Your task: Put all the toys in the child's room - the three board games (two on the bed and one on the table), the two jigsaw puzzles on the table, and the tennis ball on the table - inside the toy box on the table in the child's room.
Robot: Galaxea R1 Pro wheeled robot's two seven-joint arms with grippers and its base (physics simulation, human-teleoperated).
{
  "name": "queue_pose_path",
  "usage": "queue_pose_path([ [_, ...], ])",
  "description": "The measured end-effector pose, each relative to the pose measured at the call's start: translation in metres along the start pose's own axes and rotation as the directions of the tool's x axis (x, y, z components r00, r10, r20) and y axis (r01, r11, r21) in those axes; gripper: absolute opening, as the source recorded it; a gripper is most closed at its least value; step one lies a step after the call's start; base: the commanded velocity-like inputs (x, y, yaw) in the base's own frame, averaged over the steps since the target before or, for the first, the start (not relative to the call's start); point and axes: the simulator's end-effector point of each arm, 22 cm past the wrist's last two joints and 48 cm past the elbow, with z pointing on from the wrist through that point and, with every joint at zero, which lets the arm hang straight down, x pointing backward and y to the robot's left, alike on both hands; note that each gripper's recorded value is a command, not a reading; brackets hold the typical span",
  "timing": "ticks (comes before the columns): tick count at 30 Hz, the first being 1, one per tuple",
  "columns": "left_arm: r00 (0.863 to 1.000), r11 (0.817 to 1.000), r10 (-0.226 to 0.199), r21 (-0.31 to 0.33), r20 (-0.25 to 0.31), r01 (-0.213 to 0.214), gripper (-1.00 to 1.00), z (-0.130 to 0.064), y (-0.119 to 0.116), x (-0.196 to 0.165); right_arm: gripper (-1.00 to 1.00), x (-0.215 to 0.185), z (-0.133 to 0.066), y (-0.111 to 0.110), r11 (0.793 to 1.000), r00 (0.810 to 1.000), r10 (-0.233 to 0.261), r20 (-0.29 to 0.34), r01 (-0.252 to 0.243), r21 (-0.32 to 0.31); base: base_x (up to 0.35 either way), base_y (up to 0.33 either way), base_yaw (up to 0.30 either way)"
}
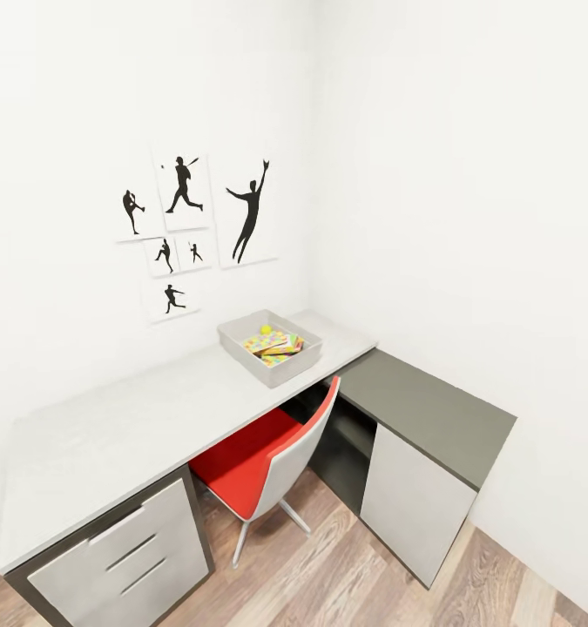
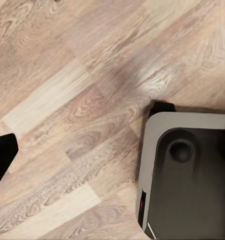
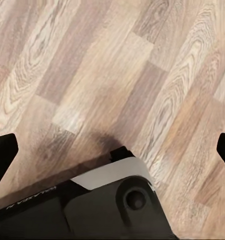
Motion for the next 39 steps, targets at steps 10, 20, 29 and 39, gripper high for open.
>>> queue_pose_path([
  [10, 1.0, 1.0, 0.0, 0.027, -0.027, 0.001, 1.0, -0.001, -0.021, 0.019, 1.0, 0.067, -0.004, -0.063, 0.996, 0.999, -0.014, -0.04, 0.017, 0.082, 0.0, 0.0, 0.0],
  [20, 0.998, 0.999, 0.004, 0.036, -0.058, -0.002, 1.0, -0.003, -0.029, 0.042, 1.0, 0.091, -0.006, -0.104, 0.99, 0.997, -0.034, -0.071, 0.043, 0.132, 0.0, 0.0, 0.0],
  [29, 0.998, 0.999, 0.019, 0.04, -0.064, -0.016, 1.0, -0.004, -0.029, 0.051, 1.0, 0.094, -0.006, -0.106, 0.99, 0.997, -0.035, -0.072, 0.045, 0.134, 0.0, 0.0, 0.0],
  [39, 0.998, 0.998, 0.017, 0.056, -0.064, -0.013, 1.0, -0.004, -0.042, 0.052, 1.0, 0.093, -0.006, -0.107, 0.99, 0.997, -0.037, -0.07, 0.046, 0.135, 0.0, 0.0, 0.0],
])
